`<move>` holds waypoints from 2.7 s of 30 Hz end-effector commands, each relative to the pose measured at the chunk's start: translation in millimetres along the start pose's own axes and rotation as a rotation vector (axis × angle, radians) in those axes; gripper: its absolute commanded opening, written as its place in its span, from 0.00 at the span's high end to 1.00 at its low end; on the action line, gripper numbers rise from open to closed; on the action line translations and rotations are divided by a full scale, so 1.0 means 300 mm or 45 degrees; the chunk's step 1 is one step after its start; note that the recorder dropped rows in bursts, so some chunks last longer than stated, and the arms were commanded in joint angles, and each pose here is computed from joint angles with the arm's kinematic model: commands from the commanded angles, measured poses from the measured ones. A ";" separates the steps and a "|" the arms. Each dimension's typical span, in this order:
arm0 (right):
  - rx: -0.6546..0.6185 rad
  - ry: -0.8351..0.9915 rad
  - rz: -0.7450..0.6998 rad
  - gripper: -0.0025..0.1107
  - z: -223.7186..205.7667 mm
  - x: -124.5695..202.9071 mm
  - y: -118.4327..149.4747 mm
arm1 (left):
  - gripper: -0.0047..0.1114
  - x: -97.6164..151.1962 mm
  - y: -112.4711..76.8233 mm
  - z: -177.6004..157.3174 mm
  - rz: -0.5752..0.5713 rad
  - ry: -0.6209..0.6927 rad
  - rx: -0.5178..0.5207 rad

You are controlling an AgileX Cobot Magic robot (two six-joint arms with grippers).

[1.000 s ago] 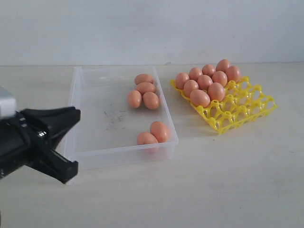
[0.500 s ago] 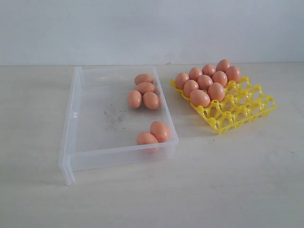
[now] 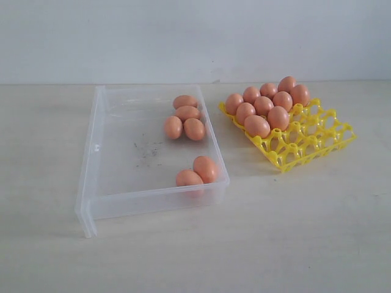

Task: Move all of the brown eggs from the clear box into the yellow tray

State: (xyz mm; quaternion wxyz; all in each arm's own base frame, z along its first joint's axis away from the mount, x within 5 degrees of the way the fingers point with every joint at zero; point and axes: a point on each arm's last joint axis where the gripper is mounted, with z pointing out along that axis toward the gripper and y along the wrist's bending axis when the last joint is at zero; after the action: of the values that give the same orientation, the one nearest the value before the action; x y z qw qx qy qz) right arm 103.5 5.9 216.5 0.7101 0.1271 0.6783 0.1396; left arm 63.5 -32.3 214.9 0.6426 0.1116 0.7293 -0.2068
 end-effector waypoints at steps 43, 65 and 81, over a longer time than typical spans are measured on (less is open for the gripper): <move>-1.036 -0.222 -0.201 0.98 0.041 -0.197 0.344 | 0.93 0.009 0.025 -0.051 0.018 -0.234 -0.119; -0.798 0.857 -0.706 0.54 1.023 0.257 0.558 | 0.93 0.009 0.025 -0.051 0.018 -0.234 -0.119; -1.054 0.672 -1.045 0.97 1.101 0.407 0.569 | 0.93 0.010 0.025 -0.050 0.017 -0.228 -0.117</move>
State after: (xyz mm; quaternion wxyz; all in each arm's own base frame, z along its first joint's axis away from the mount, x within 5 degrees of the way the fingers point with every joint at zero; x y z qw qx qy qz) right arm 439.7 201.8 168.4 0.4620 -0.4329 0.7623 0.1343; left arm 52.9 -19.6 212.7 0.7088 0.0671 0.6785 -0.1811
